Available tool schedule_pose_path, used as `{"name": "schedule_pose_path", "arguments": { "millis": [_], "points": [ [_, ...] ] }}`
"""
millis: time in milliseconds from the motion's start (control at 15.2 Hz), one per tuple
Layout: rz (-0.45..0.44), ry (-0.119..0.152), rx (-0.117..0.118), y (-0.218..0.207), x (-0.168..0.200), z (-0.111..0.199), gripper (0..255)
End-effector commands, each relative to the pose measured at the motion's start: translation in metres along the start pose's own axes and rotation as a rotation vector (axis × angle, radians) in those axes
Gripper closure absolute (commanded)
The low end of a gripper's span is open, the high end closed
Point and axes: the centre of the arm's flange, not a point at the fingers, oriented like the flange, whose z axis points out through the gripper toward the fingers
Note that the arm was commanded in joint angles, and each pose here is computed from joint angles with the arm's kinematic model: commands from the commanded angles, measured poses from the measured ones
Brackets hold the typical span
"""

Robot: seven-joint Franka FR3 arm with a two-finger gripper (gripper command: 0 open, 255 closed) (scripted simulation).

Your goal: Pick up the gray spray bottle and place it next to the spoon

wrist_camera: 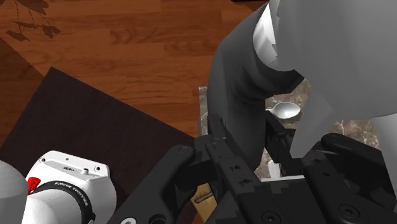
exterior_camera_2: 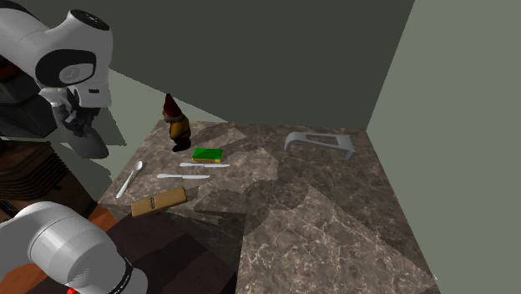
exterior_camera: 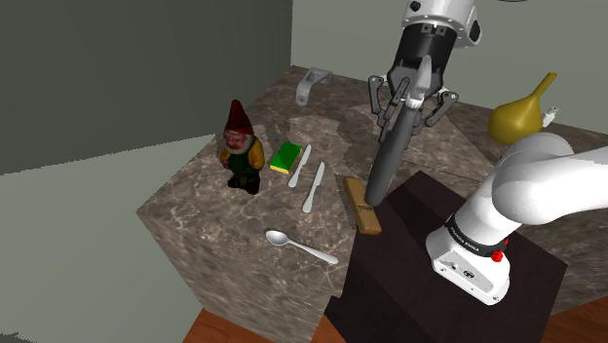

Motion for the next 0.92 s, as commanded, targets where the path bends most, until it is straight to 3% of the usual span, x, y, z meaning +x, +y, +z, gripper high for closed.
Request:
{"name": "schedule_pose_path", "arguments": {
  "millis": [0,858],
  "points": [
    [0.000,0.000,0.001,0.001,0.005,0.009,255],
    [0.000,0.000,0.001,0.001,0.040,0.068,255]
  ]
}}
